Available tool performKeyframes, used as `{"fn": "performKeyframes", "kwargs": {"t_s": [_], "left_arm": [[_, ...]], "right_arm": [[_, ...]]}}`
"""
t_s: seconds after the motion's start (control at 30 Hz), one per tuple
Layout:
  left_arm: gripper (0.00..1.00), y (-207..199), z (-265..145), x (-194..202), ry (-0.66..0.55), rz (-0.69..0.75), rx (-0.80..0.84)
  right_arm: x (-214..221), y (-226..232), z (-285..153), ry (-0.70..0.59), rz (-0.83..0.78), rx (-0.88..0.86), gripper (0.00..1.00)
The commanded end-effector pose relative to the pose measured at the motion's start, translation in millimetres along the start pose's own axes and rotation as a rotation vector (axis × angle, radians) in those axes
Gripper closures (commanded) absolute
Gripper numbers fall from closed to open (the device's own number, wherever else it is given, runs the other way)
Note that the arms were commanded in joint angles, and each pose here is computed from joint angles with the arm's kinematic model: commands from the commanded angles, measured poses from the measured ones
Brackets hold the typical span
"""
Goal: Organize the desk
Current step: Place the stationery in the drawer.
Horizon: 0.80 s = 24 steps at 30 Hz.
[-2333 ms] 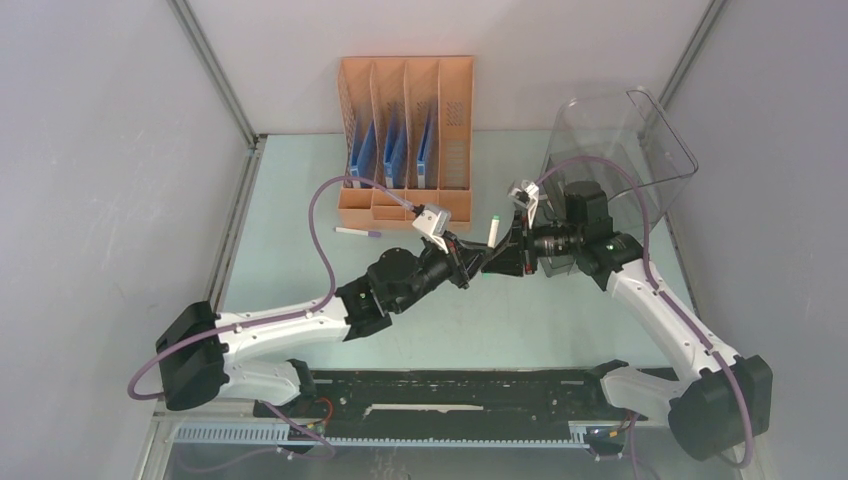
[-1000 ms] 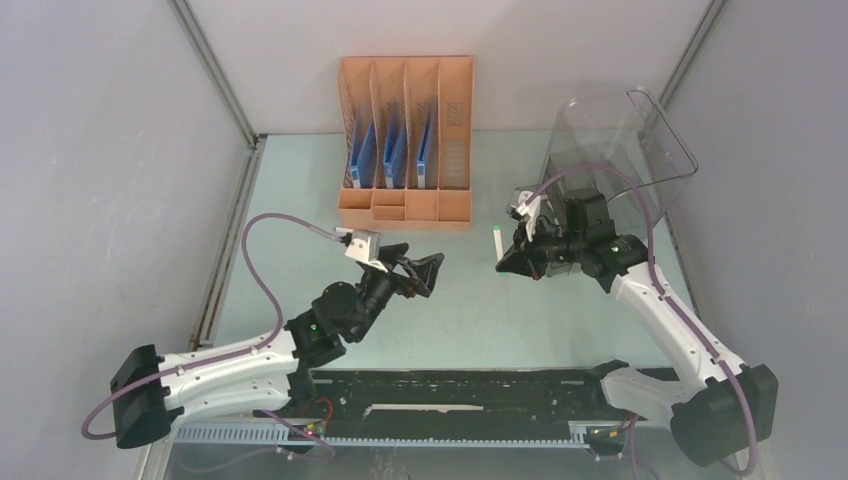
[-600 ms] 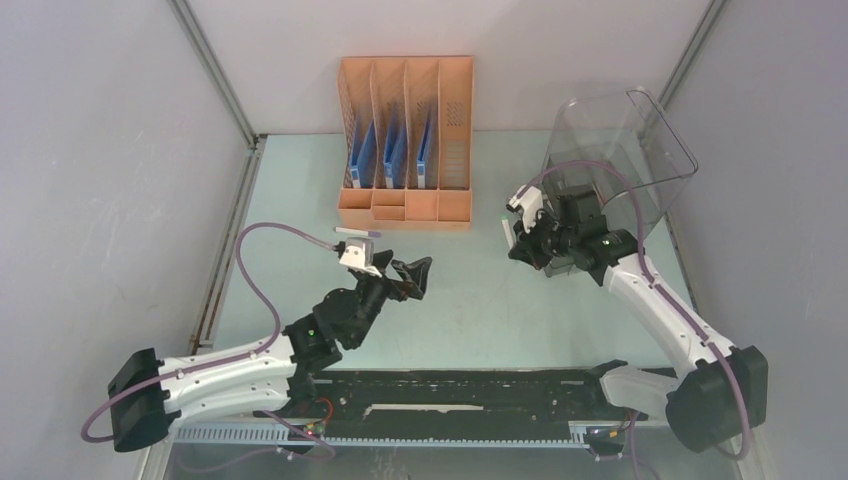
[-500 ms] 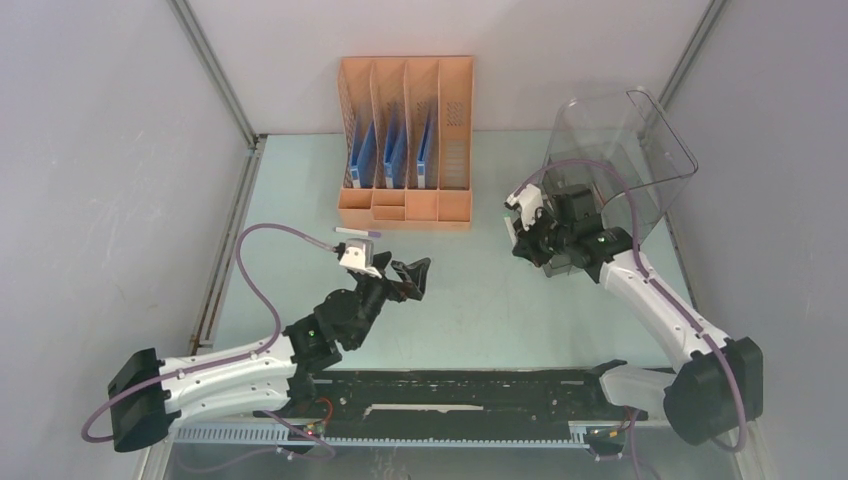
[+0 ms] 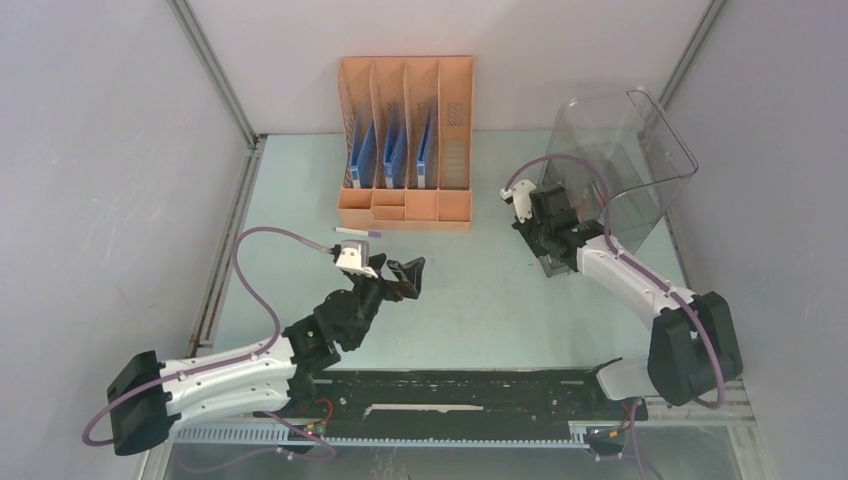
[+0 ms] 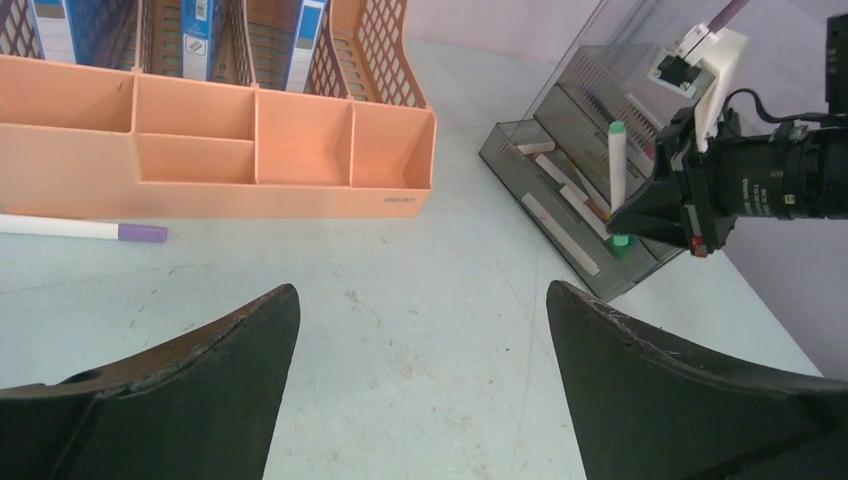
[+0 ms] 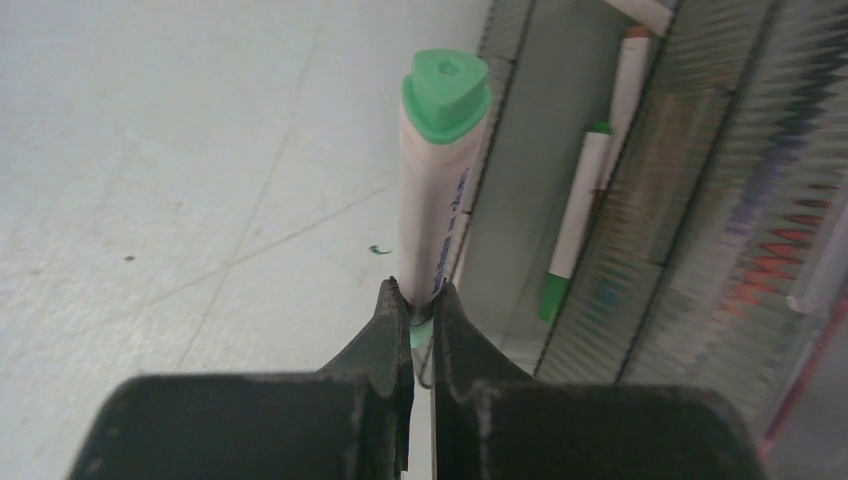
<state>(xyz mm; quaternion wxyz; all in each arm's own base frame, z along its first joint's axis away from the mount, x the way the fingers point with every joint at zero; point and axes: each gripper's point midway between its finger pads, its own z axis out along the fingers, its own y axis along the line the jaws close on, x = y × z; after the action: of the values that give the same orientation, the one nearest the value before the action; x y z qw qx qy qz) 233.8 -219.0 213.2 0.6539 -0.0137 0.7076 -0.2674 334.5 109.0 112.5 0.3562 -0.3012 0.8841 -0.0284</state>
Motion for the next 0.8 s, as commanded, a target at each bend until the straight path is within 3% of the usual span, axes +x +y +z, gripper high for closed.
{"fn": "performKeyframes", "kwargs": {"t_s": [0.0, 0.77], "left_arm": [[0.0, 11, -1, -3, -0.023, -0.026, -0.042], [0.0, 25, -1, 7, -0.006, -0.042, -0.071]], "right_arm": [[-23, -33, -1, -0.056, 0.056, 0.184, 0.96], [-1, -49, 20, 0.028, 0.074, 0.251, 0.82]]}}
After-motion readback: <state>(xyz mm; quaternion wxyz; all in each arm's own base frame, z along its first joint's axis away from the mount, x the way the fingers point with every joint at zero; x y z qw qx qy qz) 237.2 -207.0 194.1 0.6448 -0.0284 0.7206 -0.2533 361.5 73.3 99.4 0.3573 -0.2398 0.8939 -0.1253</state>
